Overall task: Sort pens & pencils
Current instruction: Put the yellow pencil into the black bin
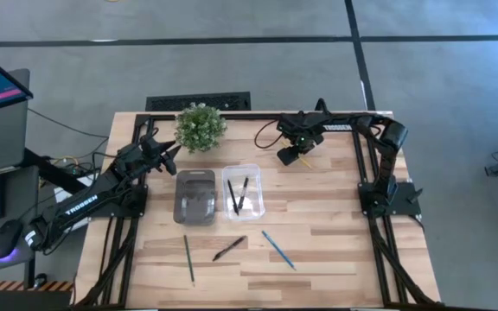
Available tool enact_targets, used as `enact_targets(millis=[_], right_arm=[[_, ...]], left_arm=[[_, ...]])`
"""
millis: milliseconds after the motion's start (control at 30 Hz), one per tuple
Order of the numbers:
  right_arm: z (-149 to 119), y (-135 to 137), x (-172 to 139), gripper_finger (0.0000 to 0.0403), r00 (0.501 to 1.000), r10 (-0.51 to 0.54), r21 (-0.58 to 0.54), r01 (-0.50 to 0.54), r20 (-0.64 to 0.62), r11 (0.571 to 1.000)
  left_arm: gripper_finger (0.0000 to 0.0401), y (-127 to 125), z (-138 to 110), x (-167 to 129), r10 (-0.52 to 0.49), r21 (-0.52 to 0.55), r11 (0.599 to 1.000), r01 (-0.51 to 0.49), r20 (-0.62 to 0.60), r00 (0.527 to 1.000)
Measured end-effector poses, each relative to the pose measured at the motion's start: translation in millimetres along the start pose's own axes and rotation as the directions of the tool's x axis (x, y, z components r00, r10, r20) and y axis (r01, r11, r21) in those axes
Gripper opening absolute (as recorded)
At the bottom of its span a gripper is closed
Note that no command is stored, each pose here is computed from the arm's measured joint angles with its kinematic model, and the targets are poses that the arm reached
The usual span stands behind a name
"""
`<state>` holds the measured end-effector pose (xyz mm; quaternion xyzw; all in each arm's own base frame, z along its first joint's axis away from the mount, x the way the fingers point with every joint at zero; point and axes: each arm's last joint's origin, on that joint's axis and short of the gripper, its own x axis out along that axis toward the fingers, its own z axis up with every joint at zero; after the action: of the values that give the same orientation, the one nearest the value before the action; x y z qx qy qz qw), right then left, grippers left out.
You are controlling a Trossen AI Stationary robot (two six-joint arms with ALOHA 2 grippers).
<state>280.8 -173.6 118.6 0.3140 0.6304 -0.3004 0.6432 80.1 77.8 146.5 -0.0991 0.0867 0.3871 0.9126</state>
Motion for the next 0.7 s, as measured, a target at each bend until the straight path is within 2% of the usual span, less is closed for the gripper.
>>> enact_targets(millis=[300, 700], right_arm=[[2, 0, -12, 0.0205, 0.998, 0.002, -0.003, -0.002, 0.057, 1.0], [2, 0, -12, 0.0205, 0.997, -0.018, -0.014, 0.019, 0.072, 1.0]], left_arm=[[0.0135, 0, 0, 0, 0.0, 0.0, 1.0, 0.0, 0.0, 1.0], [0.0135, 0, 0, 0, 0.0, 0.0, 1.0, 0.0, 0.0, 1.0]])
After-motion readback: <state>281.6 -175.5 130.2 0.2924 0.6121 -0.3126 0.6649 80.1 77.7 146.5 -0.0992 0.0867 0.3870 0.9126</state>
